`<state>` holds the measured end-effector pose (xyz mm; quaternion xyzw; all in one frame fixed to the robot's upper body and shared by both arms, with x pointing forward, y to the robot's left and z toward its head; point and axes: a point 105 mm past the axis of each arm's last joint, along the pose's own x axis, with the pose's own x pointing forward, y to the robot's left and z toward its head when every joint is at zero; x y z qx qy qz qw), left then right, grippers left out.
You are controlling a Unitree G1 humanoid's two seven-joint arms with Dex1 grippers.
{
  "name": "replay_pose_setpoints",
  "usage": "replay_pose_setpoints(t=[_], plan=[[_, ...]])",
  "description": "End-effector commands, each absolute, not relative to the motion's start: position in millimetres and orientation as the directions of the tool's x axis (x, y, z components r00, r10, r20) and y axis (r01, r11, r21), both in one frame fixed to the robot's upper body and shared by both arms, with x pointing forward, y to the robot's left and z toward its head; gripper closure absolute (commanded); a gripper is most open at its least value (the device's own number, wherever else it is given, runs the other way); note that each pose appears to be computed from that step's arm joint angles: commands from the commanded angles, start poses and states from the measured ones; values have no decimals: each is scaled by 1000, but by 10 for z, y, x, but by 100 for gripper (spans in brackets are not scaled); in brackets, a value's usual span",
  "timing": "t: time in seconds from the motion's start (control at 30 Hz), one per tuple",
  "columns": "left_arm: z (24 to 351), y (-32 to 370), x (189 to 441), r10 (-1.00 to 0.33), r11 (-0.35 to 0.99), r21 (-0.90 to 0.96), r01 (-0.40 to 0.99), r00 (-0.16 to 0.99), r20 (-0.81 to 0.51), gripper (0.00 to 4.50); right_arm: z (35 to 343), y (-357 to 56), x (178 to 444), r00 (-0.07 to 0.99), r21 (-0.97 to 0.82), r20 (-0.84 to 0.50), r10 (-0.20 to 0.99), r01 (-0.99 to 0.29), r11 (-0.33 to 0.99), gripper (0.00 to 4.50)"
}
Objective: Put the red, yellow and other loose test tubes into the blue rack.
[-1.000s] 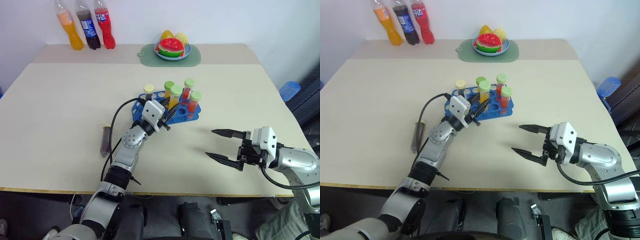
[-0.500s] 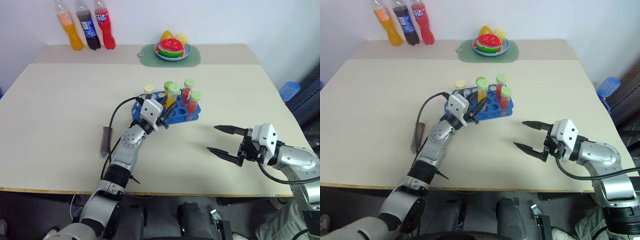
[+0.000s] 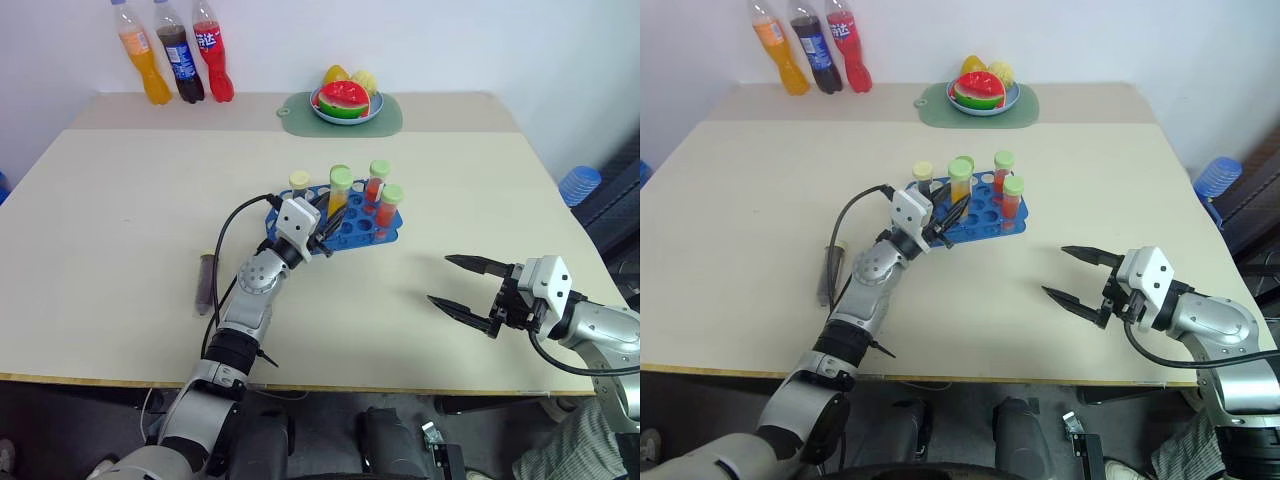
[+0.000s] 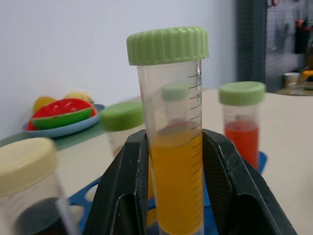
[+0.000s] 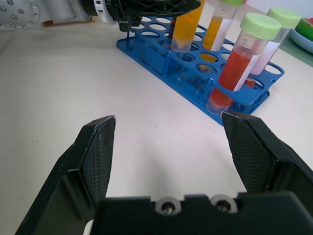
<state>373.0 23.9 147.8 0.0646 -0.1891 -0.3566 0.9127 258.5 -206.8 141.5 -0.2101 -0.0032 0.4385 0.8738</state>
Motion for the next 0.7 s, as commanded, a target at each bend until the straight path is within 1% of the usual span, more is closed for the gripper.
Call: replay_pose_setpoints(t=[0.03, 0.4, 0.7], plan=[[1263, 181, 3702, -707, 707, 246, 663, 671, 223, 308, 1509, -2077, 2567, 627, -399, -139, 767, -744, 536, 68], [1161, 279, 3699, -690, 723, 236, 650, 696, 198, 308, 1494, -2090, 2564, 632, -391, -137, 763, -742, 545, 68], [1201, 117, 3703, -713, 701, 232, 675, 667, 215, 308, 1506, -2027, 2584, 614, -382, -129, 779, -755, 532, 68]])
